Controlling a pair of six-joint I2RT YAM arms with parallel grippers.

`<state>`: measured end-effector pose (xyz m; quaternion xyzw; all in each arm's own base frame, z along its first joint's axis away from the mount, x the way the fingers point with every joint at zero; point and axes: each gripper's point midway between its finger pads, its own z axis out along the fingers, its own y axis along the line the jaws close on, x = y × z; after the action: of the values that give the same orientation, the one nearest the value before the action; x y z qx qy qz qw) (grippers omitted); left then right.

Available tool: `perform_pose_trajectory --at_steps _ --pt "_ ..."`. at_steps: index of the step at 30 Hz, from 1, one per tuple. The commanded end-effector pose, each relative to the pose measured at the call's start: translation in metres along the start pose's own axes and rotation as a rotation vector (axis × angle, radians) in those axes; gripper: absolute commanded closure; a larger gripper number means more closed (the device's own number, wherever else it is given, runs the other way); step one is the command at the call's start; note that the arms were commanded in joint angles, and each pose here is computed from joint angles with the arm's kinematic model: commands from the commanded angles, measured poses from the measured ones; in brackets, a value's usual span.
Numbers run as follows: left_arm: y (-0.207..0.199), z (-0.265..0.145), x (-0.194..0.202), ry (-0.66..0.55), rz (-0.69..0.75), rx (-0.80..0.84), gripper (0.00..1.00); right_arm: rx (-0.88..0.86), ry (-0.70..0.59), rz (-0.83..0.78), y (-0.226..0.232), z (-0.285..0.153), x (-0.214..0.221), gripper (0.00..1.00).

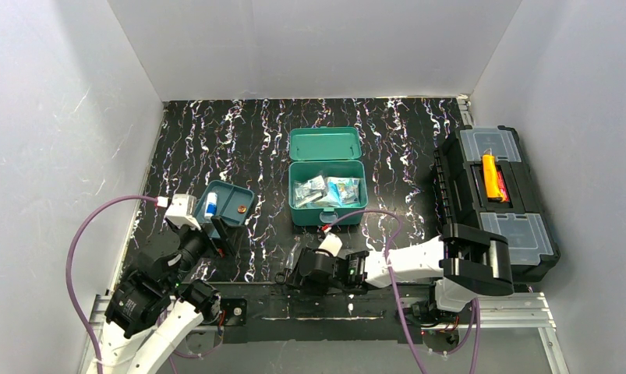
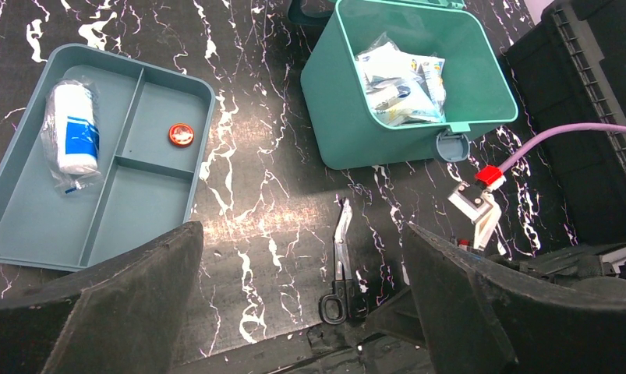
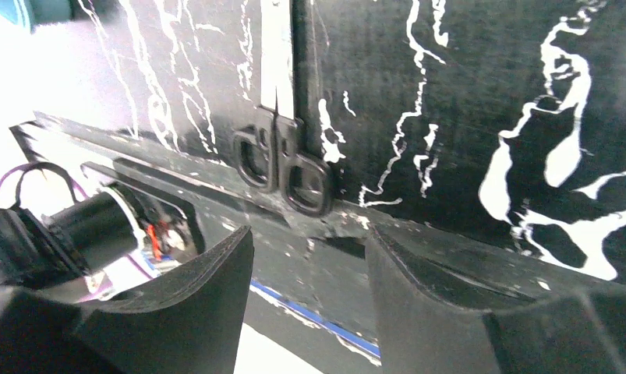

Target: Organize the medicine kit

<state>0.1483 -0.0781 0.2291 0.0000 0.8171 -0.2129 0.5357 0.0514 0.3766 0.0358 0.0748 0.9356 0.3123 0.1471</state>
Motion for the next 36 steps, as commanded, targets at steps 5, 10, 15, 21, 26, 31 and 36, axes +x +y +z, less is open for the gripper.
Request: perform_pose_trajectory --at_steps 5,10,15,21,26,31,36 --pt "-0.007 0.001 0.003 0.009 0.017 0.040 0.00 -0.070 -0.055 0.205 0.011 0.025 -0.003 0.39" --pt "-0.009 0.000 0.005 0.016 0.025 0.057 0.00 -0.048 -0.041 0.266 0.000 0.034 0.004 0.40" --pt "-0.011 -0.001 0.005 0.015 0.029 0.069 0.00 -0.036 -0.064 0.335 -0.014 0.037 0.004 0.42" --pt "-0.013 -0.001 0.006 0.018 0.032 0.078 0.00 -0.015 -0.113 0.385 -0.027 0.033 -0.002 0.44" --pt "-0.013 -0.001 0.006 0.016 0.033 0.083 0.00 0.001 -0.135 0.408 -0.034 0.031 -0.003 0.47" --pt "-0.014 -0.001 0.006 0.019 0.034 0.085 0.01 0.010 -0.161 0.433 -0.041 0.031 -0.005 0.49" --pt "-0.014 -0.001 0.007 0.022 0.036 0.086 0.00 0.009 -0.183 0.465 -0.046 0.031 -0.007 0.50"
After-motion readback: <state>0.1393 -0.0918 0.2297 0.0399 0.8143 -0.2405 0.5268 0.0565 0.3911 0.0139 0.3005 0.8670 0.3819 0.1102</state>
